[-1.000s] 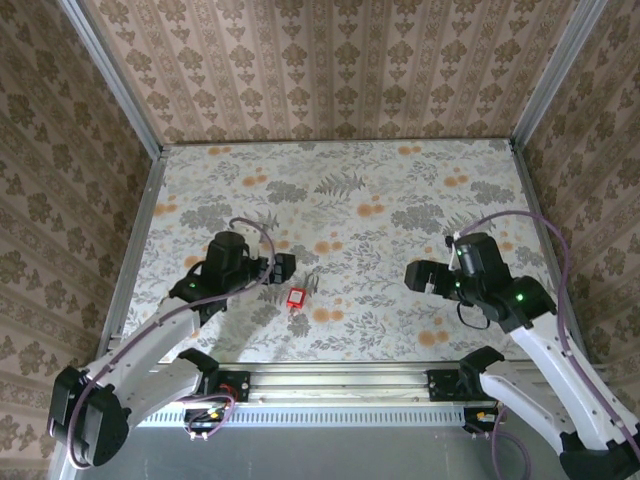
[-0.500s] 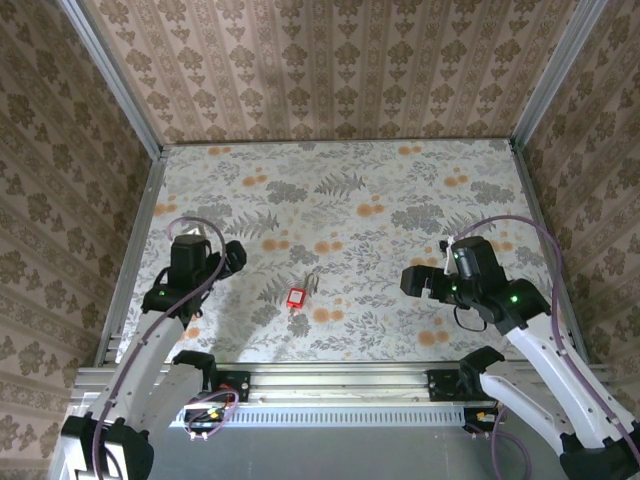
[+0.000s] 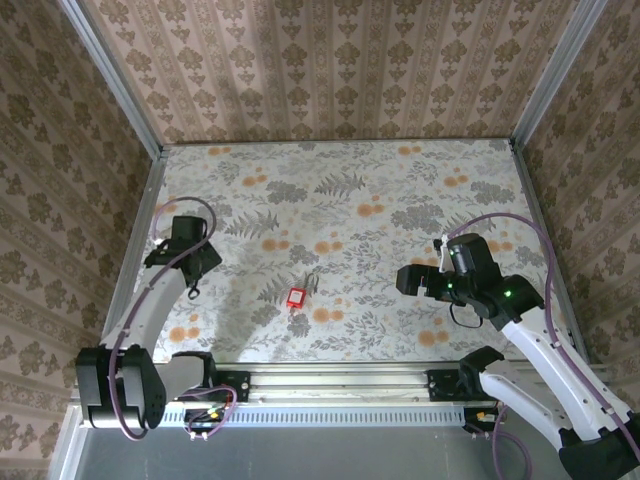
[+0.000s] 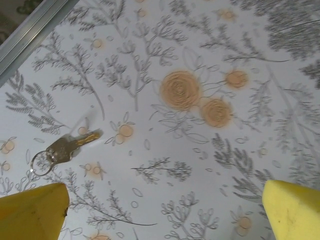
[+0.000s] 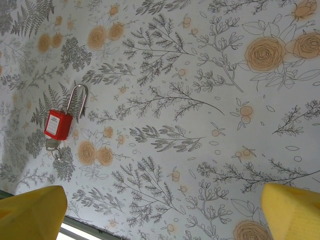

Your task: Unlock with the key

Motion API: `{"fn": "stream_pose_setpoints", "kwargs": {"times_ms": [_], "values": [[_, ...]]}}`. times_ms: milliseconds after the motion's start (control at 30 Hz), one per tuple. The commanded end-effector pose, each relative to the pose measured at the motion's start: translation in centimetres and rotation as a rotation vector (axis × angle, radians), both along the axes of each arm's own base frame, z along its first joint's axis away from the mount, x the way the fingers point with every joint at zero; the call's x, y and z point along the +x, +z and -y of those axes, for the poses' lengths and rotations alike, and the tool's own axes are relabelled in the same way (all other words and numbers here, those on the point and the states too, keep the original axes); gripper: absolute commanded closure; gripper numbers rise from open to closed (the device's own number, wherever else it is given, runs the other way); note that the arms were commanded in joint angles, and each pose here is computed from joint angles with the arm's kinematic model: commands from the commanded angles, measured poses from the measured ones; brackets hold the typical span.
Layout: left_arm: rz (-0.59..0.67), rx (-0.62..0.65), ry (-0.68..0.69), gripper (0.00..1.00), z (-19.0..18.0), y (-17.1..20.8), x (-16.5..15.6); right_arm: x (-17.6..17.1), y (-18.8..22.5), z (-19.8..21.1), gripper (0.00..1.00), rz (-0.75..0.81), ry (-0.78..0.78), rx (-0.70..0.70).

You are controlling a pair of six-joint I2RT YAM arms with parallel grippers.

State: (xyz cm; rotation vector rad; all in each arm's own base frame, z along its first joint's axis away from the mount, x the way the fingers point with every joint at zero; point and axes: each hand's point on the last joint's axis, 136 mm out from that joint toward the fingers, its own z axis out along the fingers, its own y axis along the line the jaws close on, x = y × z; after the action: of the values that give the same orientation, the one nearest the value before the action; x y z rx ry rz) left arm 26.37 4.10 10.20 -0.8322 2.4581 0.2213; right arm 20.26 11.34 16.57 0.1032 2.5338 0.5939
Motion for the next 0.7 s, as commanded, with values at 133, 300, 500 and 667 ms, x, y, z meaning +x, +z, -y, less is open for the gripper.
{"fn": "stream_pose_setpoints", "kwargs": {"times_ms": [133,300,500,667], "values": [[-0.097,0.041,0.135,0.00,-4.0,-2.4,-3.2,0.1,0.1,-0.7,0.00,0.013,0.044,0.021],[-0.124,0.001,0.199,0.00,-5.9,-4.1,-4.4,-0.1,0.0,-0.8,0.00,-0.001,0.052,0.020],[-0.099,-0.087,0.230,0.03,-6.6,-5.4,-4.5,-0.5,-0.3,-1.0,0.00,-0.017,0.059,0.032],[-0.093,-0.138,0.245,0.11,-7.2,-6.2,-4.1,-0.6,0.0,-1.2,0.00,-0.015,0.062,0.053]]}}
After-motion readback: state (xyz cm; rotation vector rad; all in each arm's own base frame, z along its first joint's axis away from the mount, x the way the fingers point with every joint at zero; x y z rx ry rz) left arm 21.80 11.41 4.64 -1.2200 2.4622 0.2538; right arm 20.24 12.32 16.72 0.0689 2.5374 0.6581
